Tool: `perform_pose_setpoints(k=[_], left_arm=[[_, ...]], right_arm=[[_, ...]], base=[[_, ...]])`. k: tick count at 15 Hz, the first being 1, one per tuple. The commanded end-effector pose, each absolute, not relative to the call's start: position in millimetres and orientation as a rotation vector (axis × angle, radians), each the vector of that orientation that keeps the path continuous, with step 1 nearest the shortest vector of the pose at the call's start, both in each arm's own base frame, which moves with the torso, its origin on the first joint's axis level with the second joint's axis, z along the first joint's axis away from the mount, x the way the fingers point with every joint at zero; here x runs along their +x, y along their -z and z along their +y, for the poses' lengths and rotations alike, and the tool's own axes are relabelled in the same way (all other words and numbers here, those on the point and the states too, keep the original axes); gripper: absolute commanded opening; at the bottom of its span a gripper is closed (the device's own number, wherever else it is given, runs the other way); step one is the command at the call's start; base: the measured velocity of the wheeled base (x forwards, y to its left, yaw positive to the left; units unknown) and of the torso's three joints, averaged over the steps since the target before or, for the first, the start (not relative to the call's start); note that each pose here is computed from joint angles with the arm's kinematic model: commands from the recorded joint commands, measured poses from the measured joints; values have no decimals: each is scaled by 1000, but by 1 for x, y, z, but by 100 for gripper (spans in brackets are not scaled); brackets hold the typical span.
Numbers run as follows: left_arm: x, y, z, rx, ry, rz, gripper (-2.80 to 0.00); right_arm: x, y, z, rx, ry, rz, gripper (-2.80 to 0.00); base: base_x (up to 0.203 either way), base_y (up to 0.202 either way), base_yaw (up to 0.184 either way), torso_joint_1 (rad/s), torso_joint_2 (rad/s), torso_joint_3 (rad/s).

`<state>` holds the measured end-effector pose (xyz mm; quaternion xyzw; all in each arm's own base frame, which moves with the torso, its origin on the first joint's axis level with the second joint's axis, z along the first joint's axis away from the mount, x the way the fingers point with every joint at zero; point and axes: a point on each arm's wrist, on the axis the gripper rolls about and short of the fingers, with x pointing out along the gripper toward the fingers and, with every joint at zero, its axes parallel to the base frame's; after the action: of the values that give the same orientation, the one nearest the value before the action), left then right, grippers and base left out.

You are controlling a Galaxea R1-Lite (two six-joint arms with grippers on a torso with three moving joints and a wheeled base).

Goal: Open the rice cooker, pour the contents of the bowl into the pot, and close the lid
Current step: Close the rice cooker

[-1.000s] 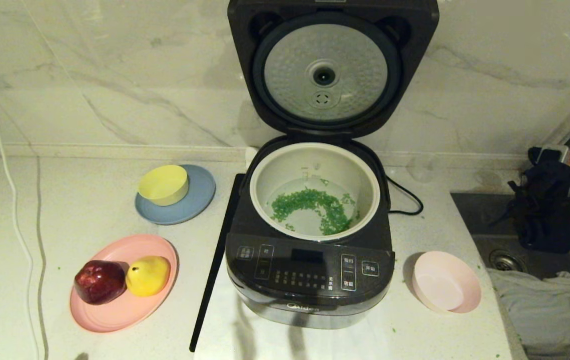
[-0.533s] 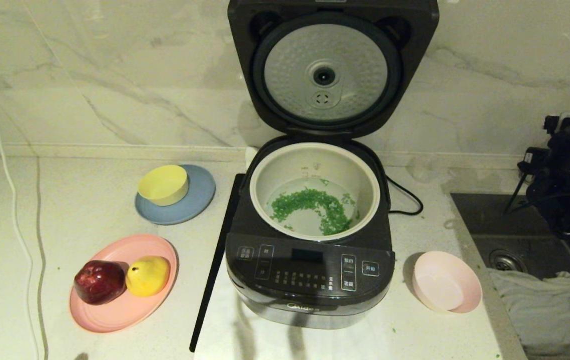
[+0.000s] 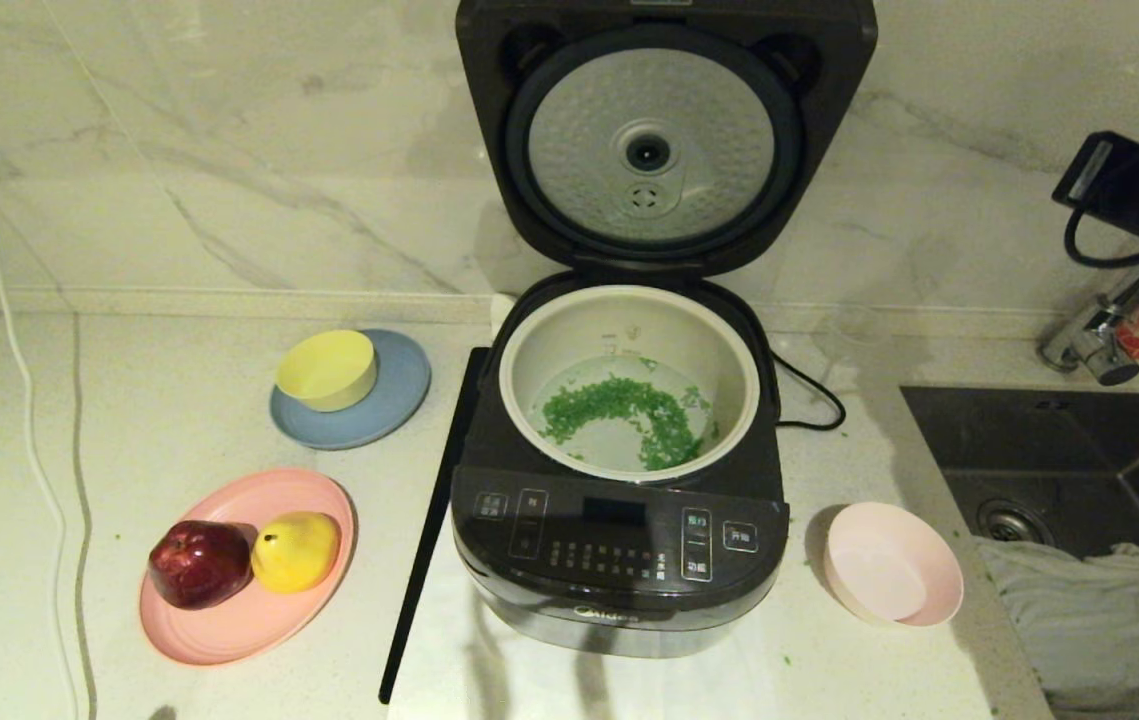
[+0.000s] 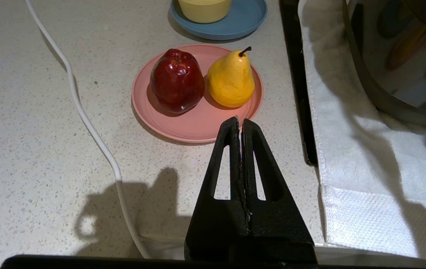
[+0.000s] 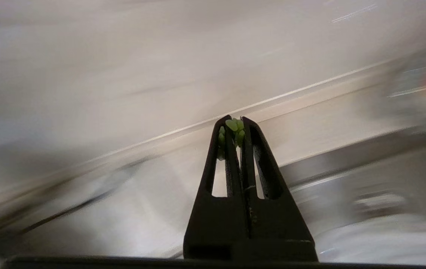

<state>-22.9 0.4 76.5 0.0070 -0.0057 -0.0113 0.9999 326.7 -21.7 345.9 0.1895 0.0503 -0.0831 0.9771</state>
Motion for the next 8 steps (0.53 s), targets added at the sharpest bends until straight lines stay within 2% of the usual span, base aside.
perform_pose_setpoints(k=[1,4,8], left_arm=[[-22,-74,0,14,23,-5,-280],[-22,-74,0,14,23,-5,-280],[-22,-74,0,14,23,-5,-280]], right_arm=[[305,-374,-11,548,-153,205,-280],[305,-376,-5,649,-413,283,-280],[323,-378,-4,680,-575,227,-280]], base=[[0,0,0,0,0,0],[0,0,0,0,0,0],[0,0,0,0,0,0]])
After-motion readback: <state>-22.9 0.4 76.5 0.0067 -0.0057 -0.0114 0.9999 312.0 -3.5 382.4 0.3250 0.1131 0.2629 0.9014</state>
